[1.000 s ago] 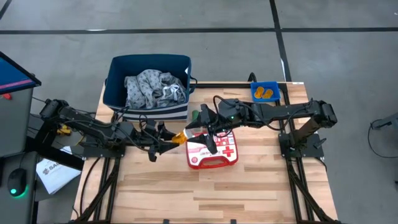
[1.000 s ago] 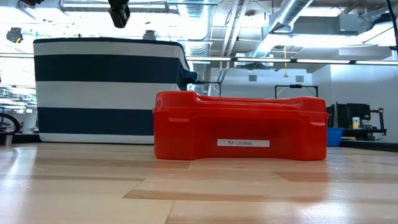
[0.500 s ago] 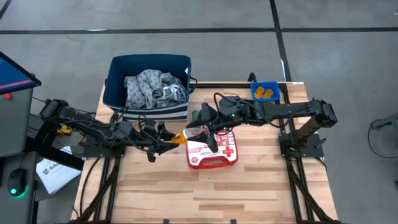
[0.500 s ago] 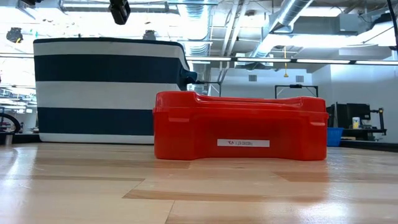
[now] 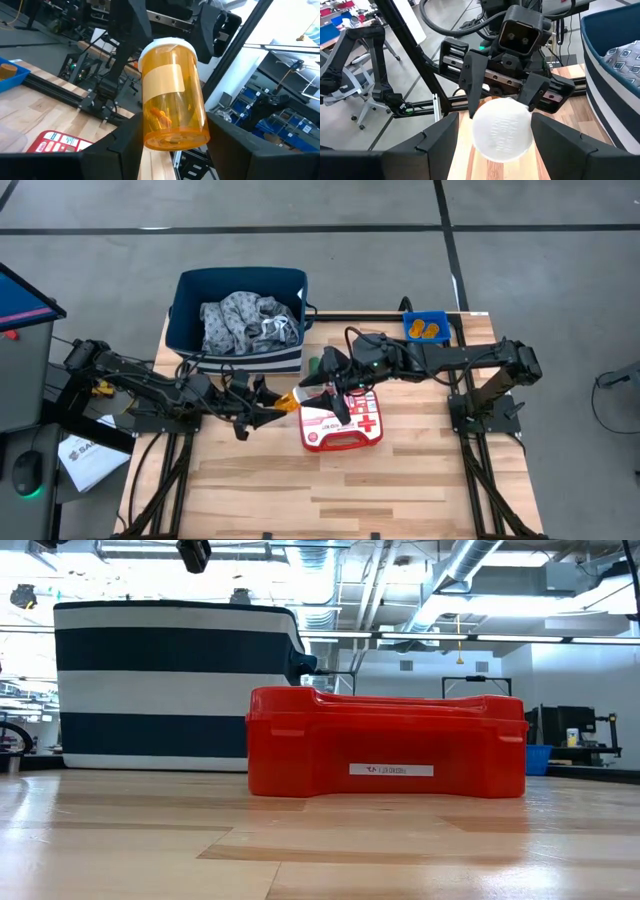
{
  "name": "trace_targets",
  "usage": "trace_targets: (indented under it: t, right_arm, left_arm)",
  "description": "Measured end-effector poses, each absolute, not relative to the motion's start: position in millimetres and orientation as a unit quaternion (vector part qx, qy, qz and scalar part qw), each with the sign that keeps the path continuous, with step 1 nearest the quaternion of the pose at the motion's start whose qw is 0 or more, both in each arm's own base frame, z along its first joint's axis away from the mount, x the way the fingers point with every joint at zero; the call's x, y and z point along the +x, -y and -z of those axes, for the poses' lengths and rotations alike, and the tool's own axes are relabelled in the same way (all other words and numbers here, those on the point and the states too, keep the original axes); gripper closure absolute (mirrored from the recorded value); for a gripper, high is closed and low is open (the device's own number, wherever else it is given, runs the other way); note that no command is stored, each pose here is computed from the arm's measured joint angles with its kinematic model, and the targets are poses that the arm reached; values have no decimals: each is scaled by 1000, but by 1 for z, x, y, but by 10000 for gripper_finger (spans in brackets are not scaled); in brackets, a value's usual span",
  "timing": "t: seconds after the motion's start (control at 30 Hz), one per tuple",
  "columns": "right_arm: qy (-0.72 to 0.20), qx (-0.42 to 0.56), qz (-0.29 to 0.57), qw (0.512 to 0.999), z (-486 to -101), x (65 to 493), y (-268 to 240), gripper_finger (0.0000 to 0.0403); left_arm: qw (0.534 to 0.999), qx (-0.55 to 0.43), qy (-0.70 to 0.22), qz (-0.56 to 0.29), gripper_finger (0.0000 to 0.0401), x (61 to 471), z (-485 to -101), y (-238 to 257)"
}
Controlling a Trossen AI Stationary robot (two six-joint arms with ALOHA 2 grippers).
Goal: Pick & place medical supplies in basket/bin
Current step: Put the orange pill bottle into the blue bin
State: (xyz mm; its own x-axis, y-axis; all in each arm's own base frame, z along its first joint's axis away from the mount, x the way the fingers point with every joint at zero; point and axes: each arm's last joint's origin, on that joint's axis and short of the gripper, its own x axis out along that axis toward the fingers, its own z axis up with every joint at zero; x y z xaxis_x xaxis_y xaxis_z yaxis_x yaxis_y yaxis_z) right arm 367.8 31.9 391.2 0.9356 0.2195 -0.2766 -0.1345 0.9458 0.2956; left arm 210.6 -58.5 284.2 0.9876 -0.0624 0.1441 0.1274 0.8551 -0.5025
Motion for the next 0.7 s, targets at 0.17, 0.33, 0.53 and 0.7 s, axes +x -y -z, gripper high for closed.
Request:
trace_targets:
  t: [0.17, 0.33, 0.53, 0.7]
  right_arm:
    - [-162, 137, -91, 973, -386, 372, -30, 158]
    - [-161, 132, -93, 974, -381, 378, -31, 157]
    - [-163, 132, -94, 973, -380, 378, -31, 157]
    - [-163, 132, -94, 973, -380, 378, -31, 158]
  left_arm:
    - [961, -265, 65, 49, 217, 210, -285, 58]
    - [960, -265, 69, 51, 218, 210, -286, 58]
    - [960, -265, 70, 51, 217, 210, -286, 58]
    - [960, -265, 69, 50, 217, 210, -286, 58]
